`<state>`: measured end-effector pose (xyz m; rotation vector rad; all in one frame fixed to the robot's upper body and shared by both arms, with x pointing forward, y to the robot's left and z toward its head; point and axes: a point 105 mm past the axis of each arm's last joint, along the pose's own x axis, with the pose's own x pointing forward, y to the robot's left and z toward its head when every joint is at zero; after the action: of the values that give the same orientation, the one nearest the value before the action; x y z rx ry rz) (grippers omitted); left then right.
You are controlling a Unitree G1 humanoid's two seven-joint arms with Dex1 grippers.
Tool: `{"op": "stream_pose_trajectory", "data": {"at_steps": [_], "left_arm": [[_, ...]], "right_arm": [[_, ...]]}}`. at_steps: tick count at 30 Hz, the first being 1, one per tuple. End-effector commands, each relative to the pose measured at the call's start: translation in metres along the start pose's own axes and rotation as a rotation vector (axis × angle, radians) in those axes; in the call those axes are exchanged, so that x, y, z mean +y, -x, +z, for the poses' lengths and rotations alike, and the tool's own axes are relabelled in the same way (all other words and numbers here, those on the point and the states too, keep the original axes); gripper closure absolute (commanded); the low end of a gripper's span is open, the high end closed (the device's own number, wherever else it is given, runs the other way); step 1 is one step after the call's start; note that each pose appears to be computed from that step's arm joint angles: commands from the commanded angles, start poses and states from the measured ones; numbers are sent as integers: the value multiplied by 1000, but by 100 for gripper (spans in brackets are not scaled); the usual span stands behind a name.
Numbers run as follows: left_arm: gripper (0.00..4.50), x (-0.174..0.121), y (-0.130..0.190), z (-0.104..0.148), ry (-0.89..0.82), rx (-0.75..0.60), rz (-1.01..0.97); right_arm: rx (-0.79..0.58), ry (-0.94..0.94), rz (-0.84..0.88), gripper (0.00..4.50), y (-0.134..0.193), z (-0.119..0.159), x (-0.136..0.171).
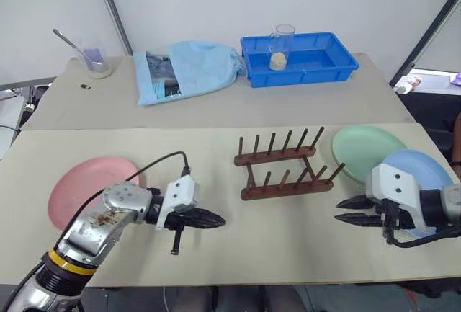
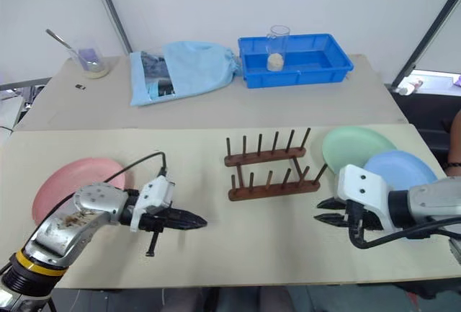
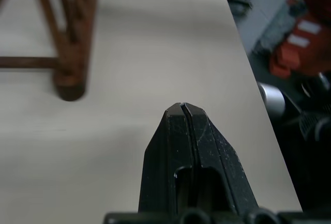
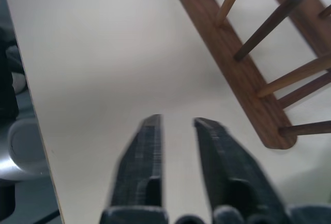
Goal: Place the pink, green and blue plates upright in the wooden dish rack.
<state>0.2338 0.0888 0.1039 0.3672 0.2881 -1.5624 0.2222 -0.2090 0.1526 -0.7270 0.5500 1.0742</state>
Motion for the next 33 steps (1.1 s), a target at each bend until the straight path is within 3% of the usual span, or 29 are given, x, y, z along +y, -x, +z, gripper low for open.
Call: {"op": "stream_pose_trajectory", "data": {"at_steps": [1,16,23,30,33], "left_arm": [[450,16,-11,2,-49,0,53],[450,74,-29,-7,-199,58,297],[450,99,-32,-4,-234,41,420],[450,101,-21,-9,-225,47,409],[450,85,-11,-12,-178,31,299]], "right_arm": [[18,39,-45,446,-6,0,-9],[31,44,-193,446,-51,-7,-39],[17,53,-224,446,-54,1,-48],[5,46,-197,446,-55,4,-42],[7,46,-160,446,-53,4,-35]]}}
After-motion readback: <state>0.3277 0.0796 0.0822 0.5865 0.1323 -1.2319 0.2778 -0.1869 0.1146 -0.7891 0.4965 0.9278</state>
